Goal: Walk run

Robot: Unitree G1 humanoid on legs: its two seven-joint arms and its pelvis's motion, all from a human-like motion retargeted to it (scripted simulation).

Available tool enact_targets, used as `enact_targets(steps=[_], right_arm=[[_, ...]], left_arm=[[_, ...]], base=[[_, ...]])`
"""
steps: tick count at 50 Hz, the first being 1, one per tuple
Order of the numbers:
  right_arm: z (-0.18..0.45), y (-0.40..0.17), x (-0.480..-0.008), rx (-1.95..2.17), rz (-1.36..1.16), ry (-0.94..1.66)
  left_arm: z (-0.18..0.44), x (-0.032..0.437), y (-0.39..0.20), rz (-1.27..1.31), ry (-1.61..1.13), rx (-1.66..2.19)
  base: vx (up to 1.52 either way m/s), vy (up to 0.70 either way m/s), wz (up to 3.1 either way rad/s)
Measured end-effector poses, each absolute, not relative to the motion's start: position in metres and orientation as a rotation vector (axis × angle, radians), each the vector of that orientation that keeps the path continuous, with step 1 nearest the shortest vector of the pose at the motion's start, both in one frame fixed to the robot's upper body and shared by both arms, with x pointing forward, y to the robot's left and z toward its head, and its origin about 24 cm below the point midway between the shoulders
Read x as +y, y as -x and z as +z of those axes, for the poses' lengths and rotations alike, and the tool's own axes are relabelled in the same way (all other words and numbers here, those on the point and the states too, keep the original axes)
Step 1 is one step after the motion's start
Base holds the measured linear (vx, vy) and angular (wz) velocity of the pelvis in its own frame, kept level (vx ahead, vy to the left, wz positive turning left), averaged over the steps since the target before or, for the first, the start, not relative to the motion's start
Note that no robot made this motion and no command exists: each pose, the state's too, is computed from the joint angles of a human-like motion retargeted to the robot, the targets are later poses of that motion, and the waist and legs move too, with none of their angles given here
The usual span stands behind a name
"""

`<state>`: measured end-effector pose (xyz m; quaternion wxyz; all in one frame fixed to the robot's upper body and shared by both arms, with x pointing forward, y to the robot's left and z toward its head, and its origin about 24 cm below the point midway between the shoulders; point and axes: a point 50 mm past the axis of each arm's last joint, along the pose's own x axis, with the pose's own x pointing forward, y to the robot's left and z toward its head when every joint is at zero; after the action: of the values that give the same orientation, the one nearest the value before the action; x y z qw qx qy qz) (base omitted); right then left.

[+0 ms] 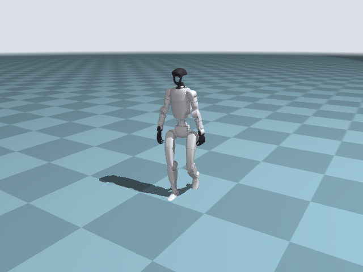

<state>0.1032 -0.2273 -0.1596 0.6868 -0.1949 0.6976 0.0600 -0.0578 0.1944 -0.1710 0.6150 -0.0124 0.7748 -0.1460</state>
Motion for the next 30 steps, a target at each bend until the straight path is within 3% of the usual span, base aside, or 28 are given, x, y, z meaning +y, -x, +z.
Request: enact_targets(steps=[5,8,12,15,19,22,26,30], right_arm=[[-0.103,-0.235,-0.234,0.990,-0.059,0.583],[-0.057,-0.283,-0.246,0.730,-0.176,0.654],[-0.016,-0.308,-0.264,0.542,-0.318,0.730],[-0.021,-0.301,-0.272,0.568,-0.371,0.724],[-0.075,-0.253,-0.265,0.804,-0.319,0.636],[-0.128,-0.184,-0.250,1.111,-0.160,0.542],[-0.163,-0.063,-0.234,1.661,0.125,0.332],[-0.164,0.058,-0.202,2.027,0.370,0.065]], left_arm=[[-0.132,0.157,0.187,-0.476,0.011,2.173],[-0.102,0.138,0.236,-0.553,0.127,2.313],[-0.071,0.127,0.273,-0.514,0.273,2.464],[-0.065,0.129,0.279,-0.406,0.341,2.525],[-0.088,0.136,0.253,-0.248,0.367,2.432],[-0.122,0.148,0.205,-0.104,0.291,2.216],[-0.171,0.184,0.082,0.123,0.038,1.805],[-0.174,0.202,-0.072,0.111,-0.035,1.342]], base=[[0.94,-0.23,-1.67],[0.95,-0.09,-0.86],[0.99,-0.04,-0.23],[1.16,-0.03,0.42],[1.27,-0.01,-0.74],[1.27,0.01,-0.03],[0.99,0.02,0.44],[1.02,-0.10,0.91]])
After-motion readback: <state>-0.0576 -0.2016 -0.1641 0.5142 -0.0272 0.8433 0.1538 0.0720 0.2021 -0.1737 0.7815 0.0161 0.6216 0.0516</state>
